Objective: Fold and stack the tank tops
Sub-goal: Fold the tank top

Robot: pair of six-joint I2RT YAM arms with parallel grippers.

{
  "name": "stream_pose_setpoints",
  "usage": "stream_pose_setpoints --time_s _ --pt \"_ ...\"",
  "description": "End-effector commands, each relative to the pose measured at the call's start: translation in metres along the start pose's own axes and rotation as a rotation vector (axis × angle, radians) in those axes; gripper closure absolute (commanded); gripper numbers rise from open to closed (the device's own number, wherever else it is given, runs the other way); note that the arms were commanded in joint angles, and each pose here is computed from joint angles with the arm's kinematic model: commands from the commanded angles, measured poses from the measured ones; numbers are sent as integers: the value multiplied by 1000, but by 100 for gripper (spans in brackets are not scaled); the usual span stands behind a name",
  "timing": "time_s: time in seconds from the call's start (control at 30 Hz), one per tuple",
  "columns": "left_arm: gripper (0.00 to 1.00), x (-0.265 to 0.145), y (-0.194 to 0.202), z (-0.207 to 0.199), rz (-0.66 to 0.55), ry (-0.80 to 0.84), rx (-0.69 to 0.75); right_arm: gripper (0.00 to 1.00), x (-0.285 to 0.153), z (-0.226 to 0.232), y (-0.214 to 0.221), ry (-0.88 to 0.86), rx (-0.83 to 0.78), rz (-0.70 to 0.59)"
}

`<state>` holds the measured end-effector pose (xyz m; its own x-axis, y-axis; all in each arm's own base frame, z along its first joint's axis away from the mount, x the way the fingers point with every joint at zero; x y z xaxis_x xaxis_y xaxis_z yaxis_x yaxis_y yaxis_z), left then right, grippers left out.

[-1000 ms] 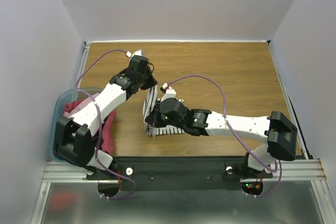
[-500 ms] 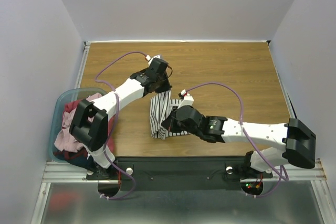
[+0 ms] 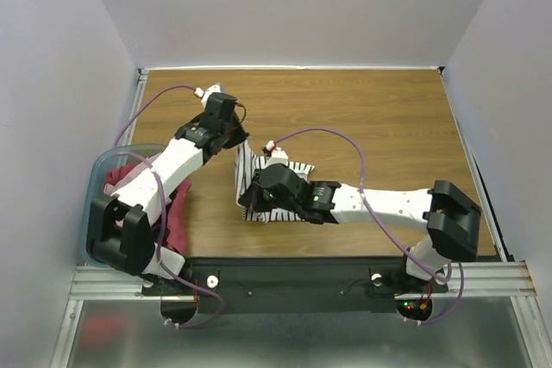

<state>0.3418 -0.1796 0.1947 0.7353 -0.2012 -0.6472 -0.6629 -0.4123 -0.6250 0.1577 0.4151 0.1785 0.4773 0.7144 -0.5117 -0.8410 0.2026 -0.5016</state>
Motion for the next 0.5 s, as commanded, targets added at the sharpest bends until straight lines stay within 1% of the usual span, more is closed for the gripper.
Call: stream_pose_setpoints --time_s 0.0,0.1,0.17,0.2,0.27,0.37,0.47 --pt "100 -11 -42 16 -181 11 -29 100 1 50 22 -163 -35 127" --pt "100 -18 -51 36 -203 -8 -42 100 12 55 27 -168 -47 147" --pt "100 -20 -54 57 -208 -35 -55 100 14 67 24 -191 -54 139" --pt "100 -23 -59 61 -219 -35 -68 100 13 68 28 -201 -57 165" --pt "100 -26 -62 76 -223 -46 -81 100 12 76 27 -223 -62 166" --pt "100 -31 -67 83 -235 -47 -89 100 9 86 22 -248 -62 160" --pt "100 -36 -73 83 -252 -26 -103 100 8 92 22 -265 -62 166"
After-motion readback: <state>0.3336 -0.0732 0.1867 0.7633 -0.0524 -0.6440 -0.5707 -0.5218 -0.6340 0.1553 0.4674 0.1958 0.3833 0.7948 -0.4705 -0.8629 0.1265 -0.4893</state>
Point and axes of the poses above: each gripper's point midway between its finger pads, its own x axis out along the fingers, its own z axis along the line the jaws close on, y = z × x, the point moved 3 cm from there along -x, back along the fingers, and after that the axes turned 2 degrees about x, right-handed, at the moved point
